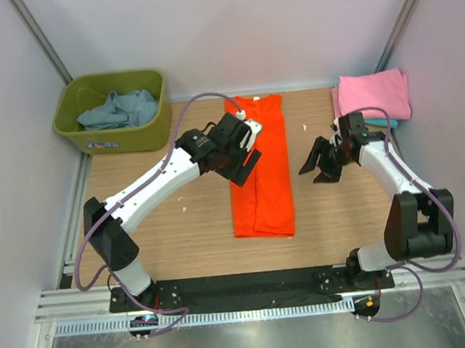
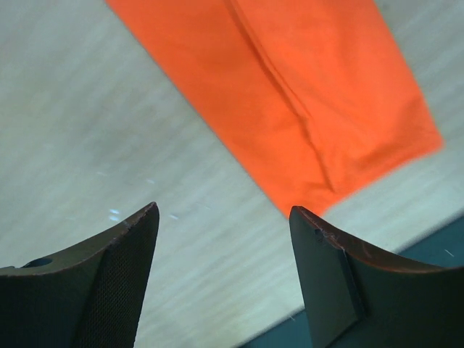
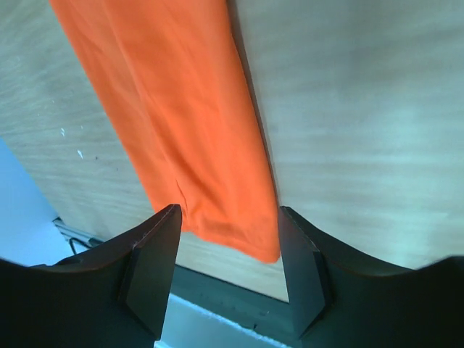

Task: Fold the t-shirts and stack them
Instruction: Fold the tshirt

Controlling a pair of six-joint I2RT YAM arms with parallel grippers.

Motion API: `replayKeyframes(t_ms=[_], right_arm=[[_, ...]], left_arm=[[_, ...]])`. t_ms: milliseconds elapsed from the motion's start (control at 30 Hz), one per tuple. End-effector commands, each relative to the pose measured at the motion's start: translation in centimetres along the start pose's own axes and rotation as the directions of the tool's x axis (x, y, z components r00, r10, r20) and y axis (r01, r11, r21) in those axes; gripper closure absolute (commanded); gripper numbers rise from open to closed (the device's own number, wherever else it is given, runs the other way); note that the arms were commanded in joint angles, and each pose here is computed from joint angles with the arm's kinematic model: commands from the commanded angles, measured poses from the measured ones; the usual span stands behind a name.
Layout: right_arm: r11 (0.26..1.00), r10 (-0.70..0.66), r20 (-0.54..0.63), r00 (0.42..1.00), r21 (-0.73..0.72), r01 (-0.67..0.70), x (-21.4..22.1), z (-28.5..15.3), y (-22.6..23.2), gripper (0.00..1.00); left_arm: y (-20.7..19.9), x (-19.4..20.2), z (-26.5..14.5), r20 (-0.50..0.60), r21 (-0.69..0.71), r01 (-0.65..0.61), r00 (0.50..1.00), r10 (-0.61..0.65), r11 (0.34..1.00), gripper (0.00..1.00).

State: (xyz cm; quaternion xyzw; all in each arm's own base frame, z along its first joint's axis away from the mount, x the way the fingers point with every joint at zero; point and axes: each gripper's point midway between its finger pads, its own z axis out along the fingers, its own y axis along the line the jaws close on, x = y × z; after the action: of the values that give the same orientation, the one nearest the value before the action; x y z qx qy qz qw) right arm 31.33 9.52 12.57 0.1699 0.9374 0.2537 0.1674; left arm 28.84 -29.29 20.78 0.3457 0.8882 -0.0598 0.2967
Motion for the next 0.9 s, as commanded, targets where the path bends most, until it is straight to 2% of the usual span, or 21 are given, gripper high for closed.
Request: replayKeyframes(t_ms=[0, 67, 133, 233, 367, 400, 567, 633, 767, 867], right_arm=[[0.989, 0.103, -0.015, 0.995, -0.108, -0.104, 3.7, -1.7, 2.2, 0.38], [0.985, 0.126, -0.052, 0.991, -0.113, -0.131, 5.6, -1.0, 1.7, 0.38], [0.977, 0.172, -0.109, 0.979, -0.106, -0.184, 8.2, 0.1, 0.5, 0.38], [0.967, 0.225, -0.173, 0.959, -0.084, -0.242, 11.5, 1.3, -1.3, 0.39], [0.960, 0.260, -0.223, 0.940, -0.042, -0.276, 14.8, 2.5, -3.3, 0.39], [0.961, 0.255, -0.233, 0.939, -0.042, -0.272, 15.3, 2.8, -3.3, 0.39], [0.959, 0.255, -0.252, 0.933, -0.060, -0.278, 14.7, 3.8, -2.5, 0.40], [0.959, 0.251, -0.240, 0.938, -0.070, -0.274, 13.8, 4.5, -2.1, 0.41], [0.962, 0.244, -0.251, 0.937, -0.059, -0.267, 13.7, 5.5, -1.9, 0.41], [0.965, 0.236, -0.257, 0.937, -0.052, -0.257, 13.8, 5.6, -2.0, 0.40]], left_arm=[[-5.5, 2.7, -2.5, -0.080, 0.265, 0.179, 0.983, -0.163, 0.948, 0.27], [-6.4, 5.5, -1.4, -0.185, 0.274, 0.278, 0.955, -0.233, 0.921, 0.28], [-7.5, 6.6, -0.9, -0.253, 0.328, 0.358, 0.925, -0.284, 0.874, 0.28], [-9.2, 9.7, 0.3, -0.399, 0.343, 0.499, 0.844, -0.357, 0.796, 0.28], [-9.7, 12.7, 1.8, -0.496, 0.300, 0.627, 0.746, -0.444, 0.719, 0.29], [-9.5, 13.2, 2.3, -0.517, 0.266, 0.680, 0.699, -0.494, 0.683, 0.29], [-9.7, 16.7, 5.0, -0.561, 0.186, 0.793, 0.570, -0.600, 0.580, 0.32], [-9.5, 16.9, 5.7, -0.555, 0.171, 0.820, 0.538, -0.635, 0.546, 0.33], [-8.3, 15.7, 6.7, -0.496, 0.190, 0.823, 0.551, -0.671, 0.535, 0.34], [-7.6, 15.0, 7.5, -0.479, 0.194, 0.838, 0.535, -0.696, 0.511, 0.35]])
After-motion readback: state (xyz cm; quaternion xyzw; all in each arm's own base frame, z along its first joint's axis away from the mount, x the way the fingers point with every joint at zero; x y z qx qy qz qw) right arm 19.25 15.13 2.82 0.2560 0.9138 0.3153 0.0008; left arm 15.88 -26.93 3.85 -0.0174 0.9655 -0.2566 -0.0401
